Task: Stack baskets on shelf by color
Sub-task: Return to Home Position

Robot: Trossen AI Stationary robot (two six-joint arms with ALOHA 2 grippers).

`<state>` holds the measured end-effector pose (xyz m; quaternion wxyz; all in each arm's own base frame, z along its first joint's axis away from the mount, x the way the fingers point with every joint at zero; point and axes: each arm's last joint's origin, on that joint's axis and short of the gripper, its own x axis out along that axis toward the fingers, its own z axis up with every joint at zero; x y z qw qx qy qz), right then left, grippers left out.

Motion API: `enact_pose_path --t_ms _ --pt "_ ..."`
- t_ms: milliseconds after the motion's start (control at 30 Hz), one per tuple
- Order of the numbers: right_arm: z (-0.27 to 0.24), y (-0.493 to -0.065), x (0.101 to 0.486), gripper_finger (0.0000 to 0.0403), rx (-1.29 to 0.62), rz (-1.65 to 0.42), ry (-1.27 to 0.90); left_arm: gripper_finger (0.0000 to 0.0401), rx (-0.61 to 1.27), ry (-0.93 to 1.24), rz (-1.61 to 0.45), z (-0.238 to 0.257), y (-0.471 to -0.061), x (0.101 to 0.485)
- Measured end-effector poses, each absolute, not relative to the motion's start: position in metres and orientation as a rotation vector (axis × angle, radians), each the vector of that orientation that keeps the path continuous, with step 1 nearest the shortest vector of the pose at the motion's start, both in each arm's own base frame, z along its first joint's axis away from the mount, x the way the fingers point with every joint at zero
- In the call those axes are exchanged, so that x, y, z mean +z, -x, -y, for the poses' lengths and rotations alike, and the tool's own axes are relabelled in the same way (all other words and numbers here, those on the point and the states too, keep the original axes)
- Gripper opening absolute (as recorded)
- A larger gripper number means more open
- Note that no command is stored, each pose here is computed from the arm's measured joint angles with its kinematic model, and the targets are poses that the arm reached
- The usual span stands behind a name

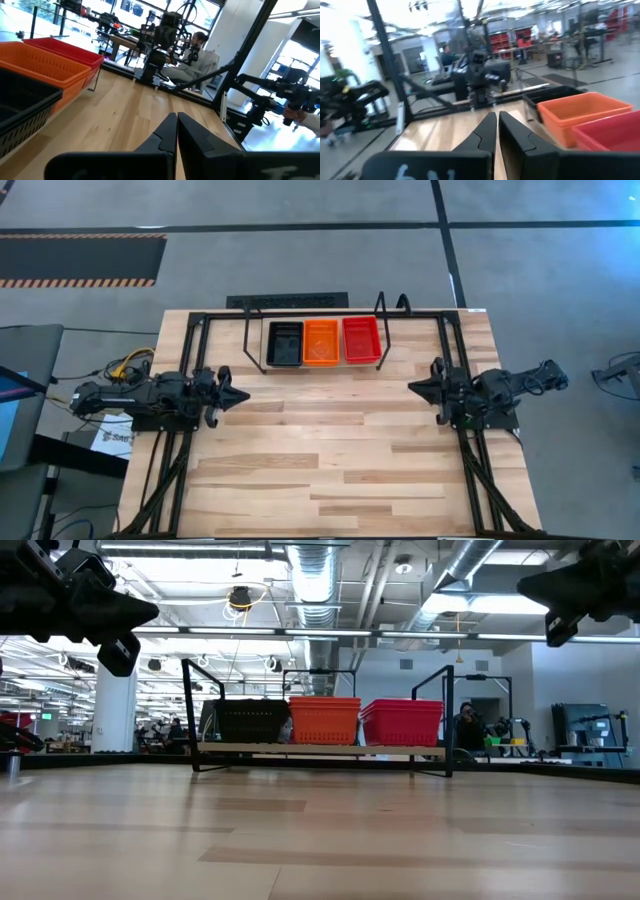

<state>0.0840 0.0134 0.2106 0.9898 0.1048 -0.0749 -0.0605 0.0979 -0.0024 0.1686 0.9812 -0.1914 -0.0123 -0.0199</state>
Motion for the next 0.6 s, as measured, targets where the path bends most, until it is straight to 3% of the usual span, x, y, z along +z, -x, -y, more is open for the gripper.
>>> enact_pose_path --t_ms 600 --pt "-0.021 -0.093 0.18 0.0043 0.04 0.138 -0.282 0.0 -0.013 0.395 0.025 0.002 -0.098 0.168"
